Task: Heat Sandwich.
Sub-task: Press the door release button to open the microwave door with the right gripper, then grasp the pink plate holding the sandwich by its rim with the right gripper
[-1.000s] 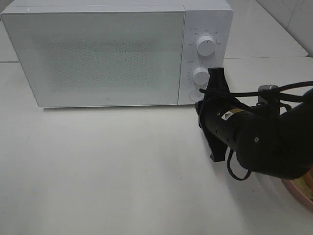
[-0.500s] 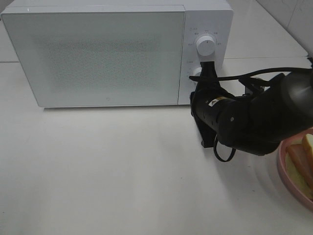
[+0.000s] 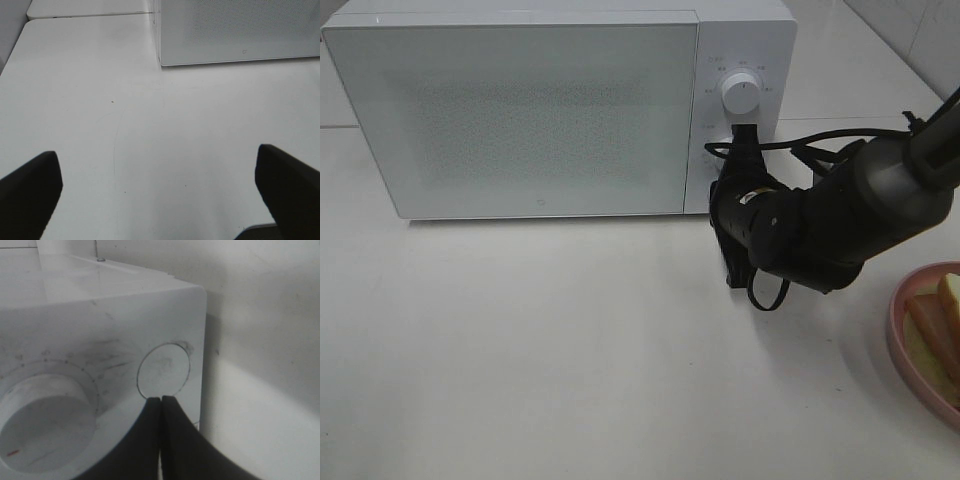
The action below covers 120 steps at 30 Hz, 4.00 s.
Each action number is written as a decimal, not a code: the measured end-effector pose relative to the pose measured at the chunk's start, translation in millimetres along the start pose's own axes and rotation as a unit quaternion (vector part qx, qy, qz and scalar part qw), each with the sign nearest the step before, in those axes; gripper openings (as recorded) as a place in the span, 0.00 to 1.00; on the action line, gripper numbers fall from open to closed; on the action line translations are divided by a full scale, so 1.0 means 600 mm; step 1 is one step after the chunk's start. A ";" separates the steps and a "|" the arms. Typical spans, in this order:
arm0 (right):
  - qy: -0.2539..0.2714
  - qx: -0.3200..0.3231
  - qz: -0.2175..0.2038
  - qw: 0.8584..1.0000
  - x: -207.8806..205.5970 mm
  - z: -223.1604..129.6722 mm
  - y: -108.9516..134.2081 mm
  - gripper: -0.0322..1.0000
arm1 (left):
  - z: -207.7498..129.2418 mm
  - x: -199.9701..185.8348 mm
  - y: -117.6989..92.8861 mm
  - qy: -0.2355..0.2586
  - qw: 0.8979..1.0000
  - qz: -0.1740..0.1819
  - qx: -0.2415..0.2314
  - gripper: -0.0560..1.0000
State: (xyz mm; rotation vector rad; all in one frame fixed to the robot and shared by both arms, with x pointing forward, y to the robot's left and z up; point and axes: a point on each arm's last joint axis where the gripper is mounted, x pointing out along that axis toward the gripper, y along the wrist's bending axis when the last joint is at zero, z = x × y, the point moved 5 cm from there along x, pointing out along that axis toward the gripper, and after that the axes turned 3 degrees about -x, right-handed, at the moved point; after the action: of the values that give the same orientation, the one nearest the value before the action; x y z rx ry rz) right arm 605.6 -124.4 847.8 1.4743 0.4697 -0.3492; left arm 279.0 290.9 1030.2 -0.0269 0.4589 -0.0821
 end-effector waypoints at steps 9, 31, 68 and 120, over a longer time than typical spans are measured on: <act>-0.007 0.005 0.000 1.000 0.016 0.005 0.000 0.04 | 0.000 0.000 0.000 0.000 1.000 0.000 0.000 0.97; -0.016 0.017 -0.003 1.000 0.040 0.008 -0.002 0.04 | 0.000 0.000 0.000 0.000 1.000 0.000 0.000 0.97; -0.048 0.021 0.014 0.999 0.069 0.004 0.000 0.04 | 0.000 0.000 0.000 0.000 1.000 0.000 0.000 0.97; 0.107 -0.198 -0.079 0.971 -0.093 0.015 0.026 0.04 | 0.000 0.000 0.000 0.000 1.000 0.000 0.000 0.97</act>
State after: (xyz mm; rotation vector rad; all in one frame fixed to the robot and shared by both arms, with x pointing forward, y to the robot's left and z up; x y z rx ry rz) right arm 565.9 -135.3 889.9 1.0914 0.7857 -0.2055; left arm 279.0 290.7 1030.2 -0.0276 0.4589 -0.0829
